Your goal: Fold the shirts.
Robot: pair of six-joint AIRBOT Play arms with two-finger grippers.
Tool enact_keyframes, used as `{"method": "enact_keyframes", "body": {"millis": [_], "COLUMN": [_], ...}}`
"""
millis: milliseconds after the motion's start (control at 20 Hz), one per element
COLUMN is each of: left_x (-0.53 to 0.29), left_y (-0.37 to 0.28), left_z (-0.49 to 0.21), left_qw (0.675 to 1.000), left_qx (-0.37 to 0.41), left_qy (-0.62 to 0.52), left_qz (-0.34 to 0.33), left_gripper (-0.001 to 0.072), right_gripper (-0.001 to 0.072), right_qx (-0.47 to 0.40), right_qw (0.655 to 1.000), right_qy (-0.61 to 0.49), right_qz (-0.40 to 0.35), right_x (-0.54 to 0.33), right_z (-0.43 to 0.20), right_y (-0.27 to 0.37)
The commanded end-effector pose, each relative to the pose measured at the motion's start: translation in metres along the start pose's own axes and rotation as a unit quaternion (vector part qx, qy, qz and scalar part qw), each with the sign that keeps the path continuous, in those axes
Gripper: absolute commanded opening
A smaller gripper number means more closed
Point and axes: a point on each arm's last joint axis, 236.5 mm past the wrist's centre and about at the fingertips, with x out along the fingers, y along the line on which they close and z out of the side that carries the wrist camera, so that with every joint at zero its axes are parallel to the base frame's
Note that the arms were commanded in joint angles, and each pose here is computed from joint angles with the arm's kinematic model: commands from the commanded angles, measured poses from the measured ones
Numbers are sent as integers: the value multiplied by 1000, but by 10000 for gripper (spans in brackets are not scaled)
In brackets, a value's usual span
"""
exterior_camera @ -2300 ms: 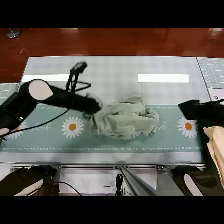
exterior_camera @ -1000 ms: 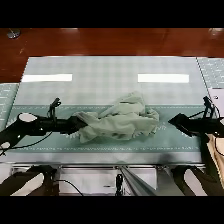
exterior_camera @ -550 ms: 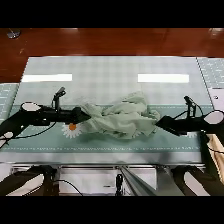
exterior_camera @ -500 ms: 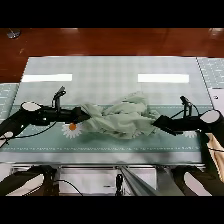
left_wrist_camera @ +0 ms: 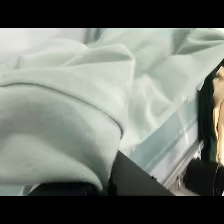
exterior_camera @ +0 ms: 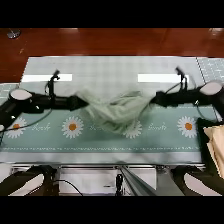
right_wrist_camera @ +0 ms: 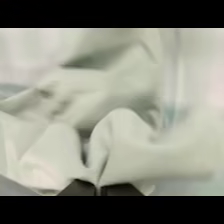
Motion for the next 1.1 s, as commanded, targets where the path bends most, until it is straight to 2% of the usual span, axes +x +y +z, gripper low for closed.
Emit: {"method": "enact_keyframes", "body": {"millis": [0, 100, 200, 300, 450, 600, 750, 1050], "left_x": [-63, -119, -174, -218, -257, -281, -283, -223], "left_y": [-92, -171, -234, -278, -314, -314, -296, -218], "left_z": [103, 146, 163, 158, 121, 80, 33, -2], "left_qw": [985, 956, 926, 905, 891, 888, 904, 956], "left_qx": [124, 220, 279, 313, 351, 359, 350, 254], "left_qy": [-118, -193, -254, -287, -288, -278, -222, -89], "left_qz": [-17, -33, -27, -13, 17, 69, 107, 112], "left_gripper": [34, 34, 34, 34, 34, 35, 35, 35], "right_gripper": [18, 18, 18, 18, 18, 18, 18, 18], "right_qx": [-132, -197, -260, -303, -335, -358, -372, -343], "right_qw": [985, 962, 934, 908, 882, 858, 850, 903], "right_qy": [-107, -183, -244, -289, -330, -366, -369, -259], "right_qz": [-26, -38, -40, -32, -41, -45, -46, -15], "right_x": [-107, -191, -263, -314, -362, -397, -411, -349], "right_z": [93, 120, 117, 94, 45, 1, -36, -54], "right_y": [77, 132, 183, 221, 244, 261, 266, 239]}}
